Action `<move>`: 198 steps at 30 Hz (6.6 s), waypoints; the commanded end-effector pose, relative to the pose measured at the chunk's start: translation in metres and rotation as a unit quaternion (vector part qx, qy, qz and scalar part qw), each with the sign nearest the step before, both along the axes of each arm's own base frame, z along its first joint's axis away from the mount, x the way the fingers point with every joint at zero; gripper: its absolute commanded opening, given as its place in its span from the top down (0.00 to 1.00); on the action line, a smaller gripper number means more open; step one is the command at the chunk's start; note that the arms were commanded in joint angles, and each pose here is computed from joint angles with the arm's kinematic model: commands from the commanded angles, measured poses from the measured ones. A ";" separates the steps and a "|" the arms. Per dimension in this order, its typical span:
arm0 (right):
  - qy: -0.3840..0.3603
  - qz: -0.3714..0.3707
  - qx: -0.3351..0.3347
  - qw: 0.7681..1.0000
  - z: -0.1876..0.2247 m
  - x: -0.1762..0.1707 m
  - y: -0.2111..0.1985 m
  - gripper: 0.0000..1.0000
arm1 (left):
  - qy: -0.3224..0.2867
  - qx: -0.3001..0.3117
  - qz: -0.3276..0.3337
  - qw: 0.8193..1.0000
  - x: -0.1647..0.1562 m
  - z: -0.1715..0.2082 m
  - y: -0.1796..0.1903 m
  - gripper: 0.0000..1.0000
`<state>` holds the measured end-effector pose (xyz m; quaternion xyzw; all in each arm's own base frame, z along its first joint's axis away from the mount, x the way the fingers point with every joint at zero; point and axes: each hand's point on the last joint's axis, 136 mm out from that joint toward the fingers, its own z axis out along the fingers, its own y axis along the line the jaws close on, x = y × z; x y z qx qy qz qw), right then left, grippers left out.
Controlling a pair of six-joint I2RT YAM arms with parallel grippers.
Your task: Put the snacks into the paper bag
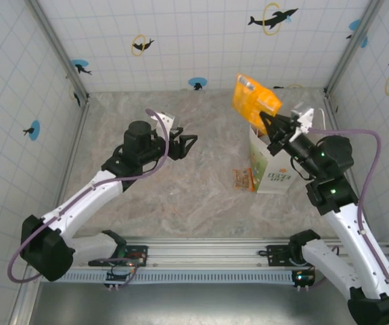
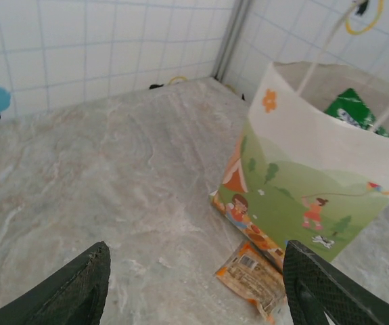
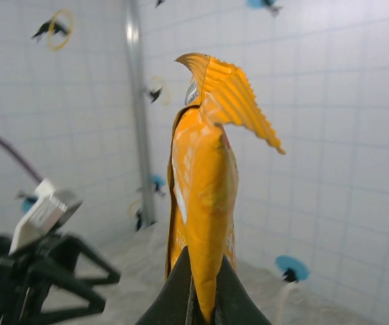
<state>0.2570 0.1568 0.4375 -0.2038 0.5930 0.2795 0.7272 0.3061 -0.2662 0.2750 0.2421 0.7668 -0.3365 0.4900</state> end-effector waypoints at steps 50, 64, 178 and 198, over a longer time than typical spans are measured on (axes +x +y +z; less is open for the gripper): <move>0.202 -0.203 0.008 0.958 -0.093 0.033 -0.069 0.64 | 0.259 -0.076 -0.021 0.963 -0.017 -0.068 -0.070 0.44; 0.385 -0.166 -0.046 0.907 -0.113 0.050 -0.057 0.76 | 0.358 -0.066 -0.013 0.931 -0.025 -0.117 -0.087 0.48; 0.324 -0.023 0.042 0.945 -0.075 0.032 -0.032 0.56 | 0.372 0.029 -0.077 0.925 -0.055 -0.167 -0.102 1.00; 0.194 0.192 0.027 0.962 -0.063 -0.007 0.044 0.49 | -0.059 0.002 -0.186 0.981 -0.069 0.029 -0.057 1.00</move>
